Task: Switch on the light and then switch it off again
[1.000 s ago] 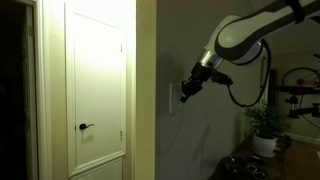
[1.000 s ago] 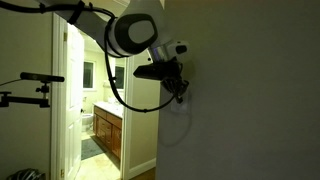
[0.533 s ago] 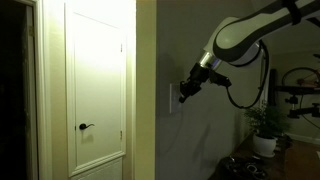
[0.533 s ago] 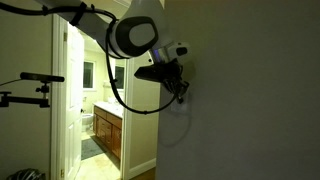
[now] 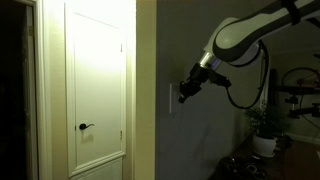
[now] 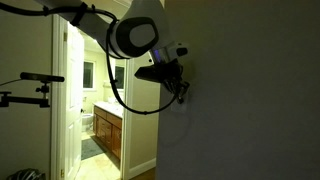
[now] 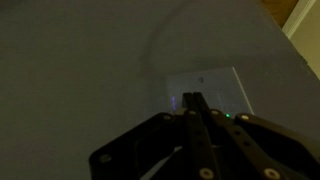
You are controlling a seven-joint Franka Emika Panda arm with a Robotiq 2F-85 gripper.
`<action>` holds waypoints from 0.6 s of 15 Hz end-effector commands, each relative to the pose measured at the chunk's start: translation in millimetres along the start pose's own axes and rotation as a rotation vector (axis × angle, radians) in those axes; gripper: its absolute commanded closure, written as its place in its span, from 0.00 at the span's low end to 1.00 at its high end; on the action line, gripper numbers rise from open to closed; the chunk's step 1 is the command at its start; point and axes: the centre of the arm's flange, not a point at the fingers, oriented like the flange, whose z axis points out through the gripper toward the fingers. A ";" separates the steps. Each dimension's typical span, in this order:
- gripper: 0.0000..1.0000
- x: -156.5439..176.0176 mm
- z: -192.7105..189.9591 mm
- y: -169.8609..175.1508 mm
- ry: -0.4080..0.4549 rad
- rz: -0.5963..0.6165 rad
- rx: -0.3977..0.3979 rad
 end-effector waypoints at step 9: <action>0.98 -7.5 -8.0 -0.5 -0.005 -0.023 0.012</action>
